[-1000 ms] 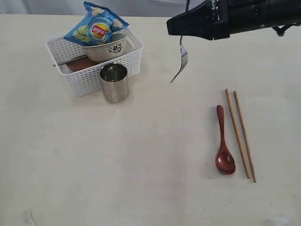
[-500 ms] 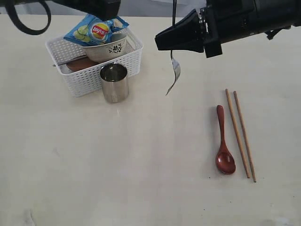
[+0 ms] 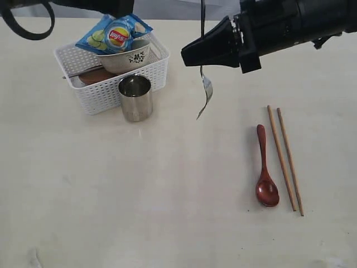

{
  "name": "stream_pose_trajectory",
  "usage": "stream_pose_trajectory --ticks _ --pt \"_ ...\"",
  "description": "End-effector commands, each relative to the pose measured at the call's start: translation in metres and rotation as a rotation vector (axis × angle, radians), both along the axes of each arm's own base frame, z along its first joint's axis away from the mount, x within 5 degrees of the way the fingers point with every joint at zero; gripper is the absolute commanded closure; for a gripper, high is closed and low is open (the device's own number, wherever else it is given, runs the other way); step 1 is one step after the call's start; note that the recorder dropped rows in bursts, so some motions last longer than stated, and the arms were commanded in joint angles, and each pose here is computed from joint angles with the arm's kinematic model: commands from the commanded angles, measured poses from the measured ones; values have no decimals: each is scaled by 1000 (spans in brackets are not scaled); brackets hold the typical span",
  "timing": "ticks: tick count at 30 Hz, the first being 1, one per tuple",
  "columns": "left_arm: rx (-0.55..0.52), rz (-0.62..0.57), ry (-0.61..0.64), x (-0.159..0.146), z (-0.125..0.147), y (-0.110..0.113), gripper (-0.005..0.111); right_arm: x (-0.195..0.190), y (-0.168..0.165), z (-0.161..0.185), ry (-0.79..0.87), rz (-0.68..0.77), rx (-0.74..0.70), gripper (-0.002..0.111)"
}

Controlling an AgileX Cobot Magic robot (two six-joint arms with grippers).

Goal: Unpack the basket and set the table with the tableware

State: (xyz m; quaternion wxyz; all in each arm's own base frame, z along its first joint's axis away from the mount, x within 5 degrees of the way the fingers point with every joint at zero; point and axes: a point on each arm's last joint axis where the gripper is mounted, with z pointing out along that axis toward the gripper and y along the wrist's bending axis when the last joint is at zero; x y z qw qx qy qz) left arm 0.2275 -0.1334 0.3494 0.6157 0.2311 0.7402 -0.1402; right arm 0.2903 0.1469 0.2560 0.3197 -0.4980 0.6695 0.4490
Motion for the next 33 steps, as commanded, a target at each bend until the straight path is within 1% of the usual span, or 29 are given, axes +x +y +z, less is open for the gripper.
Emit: stream_pose_trajectory --ticks 1,4,5,8,11,15,18,19,21,22,24,26,27,28,30,33 --pt "-84 -79 123 -8 -5 -8 42 -12 18 0 -12 95 -34 109" --pt "-84 -153 179 -14 -9 -13 30 -25 30 1 -41 176 -76 109" --pt "-82 -174 191 -15 -9 -14 28 -30 32 4 -63 203 -92 109" --pt "-80 -201 193 -20 -7 -14 27 -43 30 12 -133 239 -90 109" --pt "-80 -219 152 -28 2 -10 27 -55 15 22 -207 219 -79 109" --pt "-113 -289 82 -49 22 -4 27 -64 -7 36 -260 116 -7 109" --pt "-130 -410 16 -66 33 -5 27 -74 -17 41 -279 79 1 109" --pt "-156 -483 8 -72 36 -9 27 -77 -19 40 -276 76 1 109" --pt "-161 -576 -41 -79 39 -13 27 -83 -20 40 -277 73 6 109" --pt "-181 -608 -55 -81 38 -14 27 -87 -20 40 -274 68 14 109" --pt "-194 -607 -76 -80 32 -15 27 -93 -21 39 -277 68 18 109" --pt "-187 -601 -101 -80 22 -14 27 -99 -23 41 -297 67 29 109" --pt "-142 -608 -118 -80 13 -14 27 -101 -23 43 -310 64 41 109" --pt "-120 -632 -128 -82 8 -15 27 -104 -23 46 -321 60 52 109" --pt "-104 -671 -129 -83 1 -17 27 -107 -23 50 -335 57 58 109" --pt "-92 -733 -155 -86 0 -20 27 -108 -22 51 -336 60 67 109"
